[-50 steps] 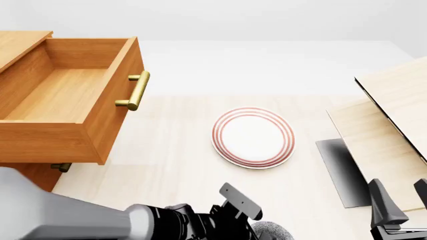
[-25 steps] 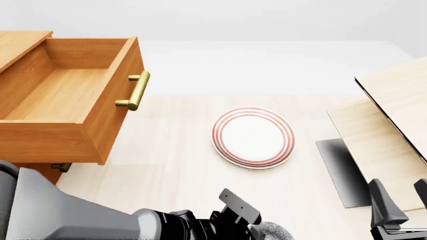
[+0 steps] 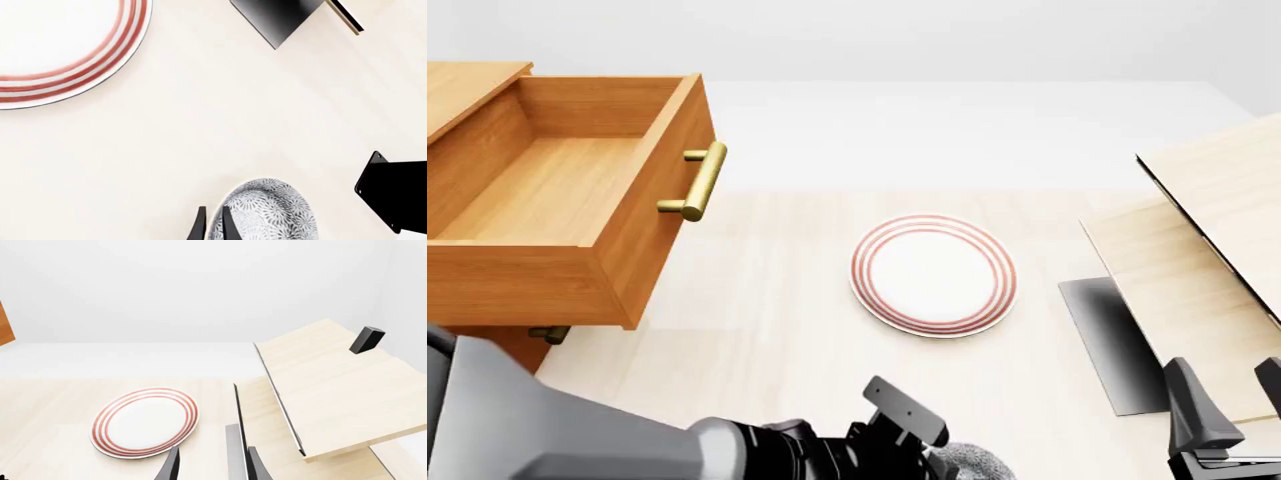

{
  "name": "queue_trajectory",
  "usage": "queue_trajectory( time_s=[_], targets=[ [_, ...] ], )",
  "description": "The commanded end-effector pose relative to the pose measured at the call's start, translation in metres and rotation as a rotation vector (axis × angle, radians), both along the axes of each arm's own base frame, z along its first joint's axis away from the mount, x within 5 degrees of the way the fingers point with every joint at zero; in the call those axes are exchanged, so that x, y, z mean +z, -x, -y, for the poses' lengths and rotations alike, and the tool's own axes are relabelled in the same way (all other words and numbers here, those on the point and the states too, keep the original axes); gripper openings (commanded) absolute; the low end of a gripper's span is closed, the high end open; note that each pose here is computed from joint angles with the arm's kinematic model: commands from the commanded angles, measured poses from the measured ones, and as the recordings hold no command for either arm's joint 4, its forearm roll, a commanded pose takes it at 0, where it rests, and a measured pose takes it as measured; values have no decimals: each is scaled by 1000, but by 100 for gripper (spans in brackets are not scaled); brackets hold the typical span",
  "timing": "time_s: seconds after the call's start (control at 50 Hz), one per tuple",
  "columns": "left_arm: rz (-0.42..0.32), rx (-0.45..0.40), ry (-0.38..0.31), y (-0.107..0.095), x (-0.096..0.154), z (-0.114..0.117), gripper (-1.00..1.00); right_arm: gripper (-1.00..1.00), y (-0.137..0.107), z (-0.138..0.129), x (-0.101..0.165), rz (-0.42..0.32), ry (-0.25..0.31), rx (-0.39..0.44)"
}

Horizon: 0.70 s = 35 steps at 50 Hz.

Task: Open the top drawer of the cabinet and put the bowl in it.

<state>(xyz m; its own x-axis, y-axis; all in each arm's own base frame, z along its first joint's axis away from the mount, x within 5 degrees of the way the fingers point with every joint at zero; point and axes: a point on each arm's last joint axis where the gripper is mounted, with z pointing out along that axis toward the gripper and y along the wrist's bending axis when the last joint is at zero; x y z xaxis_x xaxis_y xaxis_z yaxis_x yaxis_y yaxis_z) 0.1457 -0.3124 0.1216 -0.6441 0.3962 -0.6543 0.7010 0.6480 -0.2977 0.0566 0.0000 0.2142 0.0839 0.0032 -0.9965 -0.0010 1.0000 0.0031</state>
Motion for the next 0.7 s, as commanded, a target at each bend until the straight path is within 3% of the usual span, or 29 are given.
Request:
queue_trajectory(
  time_s=[0.02, 0.7],
  targets=[
    [25, -17, -5, -2, 8, -4, -100, 100, 0, 0, 0, 1, 1, 0],
    [74, -28, 5, -9, 45, -10, -100, 100, 0, 0, 0, 1, 1, 0]
  ],
)
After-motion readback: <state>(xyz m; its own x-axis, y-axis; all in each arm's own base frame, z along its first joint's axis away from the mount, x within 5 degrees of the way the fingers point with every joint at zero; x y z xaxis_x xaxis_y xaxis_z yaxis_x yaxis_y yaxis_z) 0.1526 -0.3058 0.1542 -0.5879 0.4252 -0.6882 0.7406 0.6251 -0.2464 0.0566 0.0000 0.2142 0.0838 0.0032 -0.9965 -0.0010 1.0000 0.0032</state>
